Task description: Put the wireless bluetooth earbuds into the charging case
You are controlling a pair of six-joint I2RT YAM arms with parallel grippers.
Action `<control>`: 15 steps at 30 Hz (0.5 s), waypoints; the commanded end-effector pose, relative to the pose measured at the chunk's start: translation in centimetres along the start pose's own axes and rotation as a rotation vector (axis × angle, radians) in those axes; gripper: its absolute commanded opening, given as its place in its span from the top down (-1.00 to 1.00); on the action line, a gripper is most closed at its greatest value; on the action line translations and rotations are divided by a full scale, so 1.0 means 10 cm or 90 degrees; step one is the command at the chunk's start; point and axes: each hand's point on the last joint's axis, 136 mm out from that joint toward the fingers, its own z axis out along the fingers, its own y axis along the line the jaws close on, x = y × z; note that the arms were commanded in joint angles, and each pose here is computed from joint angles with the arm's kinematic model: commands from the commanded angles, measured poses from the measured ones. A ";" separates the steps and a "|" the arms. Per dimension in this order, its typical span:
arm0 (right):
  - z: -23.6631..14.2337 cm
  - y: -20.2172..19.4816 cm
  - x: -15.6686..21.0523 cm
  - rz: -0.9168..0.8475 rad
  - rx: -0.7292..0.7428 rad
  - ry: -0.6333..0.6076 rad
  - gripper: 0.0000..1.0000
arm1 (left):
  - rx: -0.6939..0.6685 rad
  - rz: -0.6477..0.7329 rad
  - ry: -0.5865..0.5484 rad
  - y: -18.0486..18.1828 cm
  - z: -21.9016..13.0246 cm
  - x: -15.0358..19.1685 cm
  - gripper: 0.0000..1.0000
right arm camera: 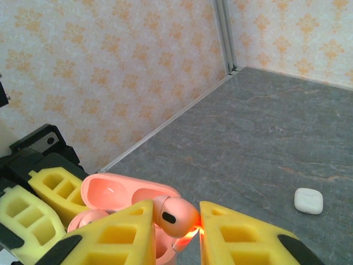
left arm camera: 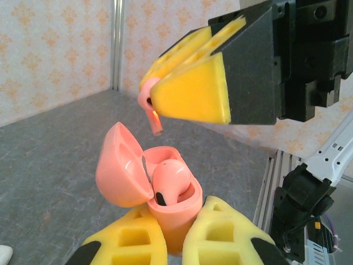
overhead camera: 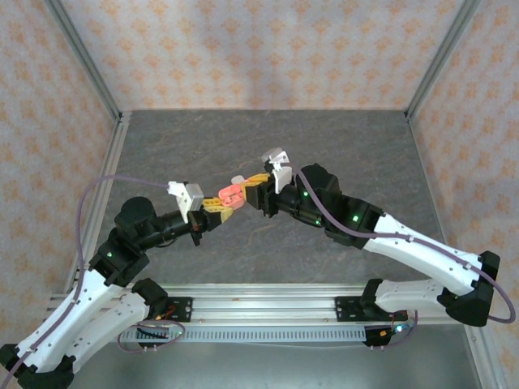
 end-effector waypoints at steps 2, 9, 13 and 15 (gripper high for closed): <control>-0.01 0.13 -0.10 -0.013 -0.035 -0.020 0.52 | -0.004 0.007 -0.028 -0.05 -0.07 -0.19 1.00; -0.01 0.17 -0.07 -0.015 -0.046 -0.015 0.52 | -0.007 0.005 -0.031 -0.04 -0.07 -0.21 1.00; -0.01 0.18 -0.08 -0.016 -0.047 -0.016 0.52 | -0.003 0.001 -0.030 -0.05 -0.05 -0.21 1.00; -0.01 0.19 -0.10 -0.019 -0.049 -0.019 0.51 | -0.003 -0.001 -0.030 -0.05 -0.05 -0.21 1.00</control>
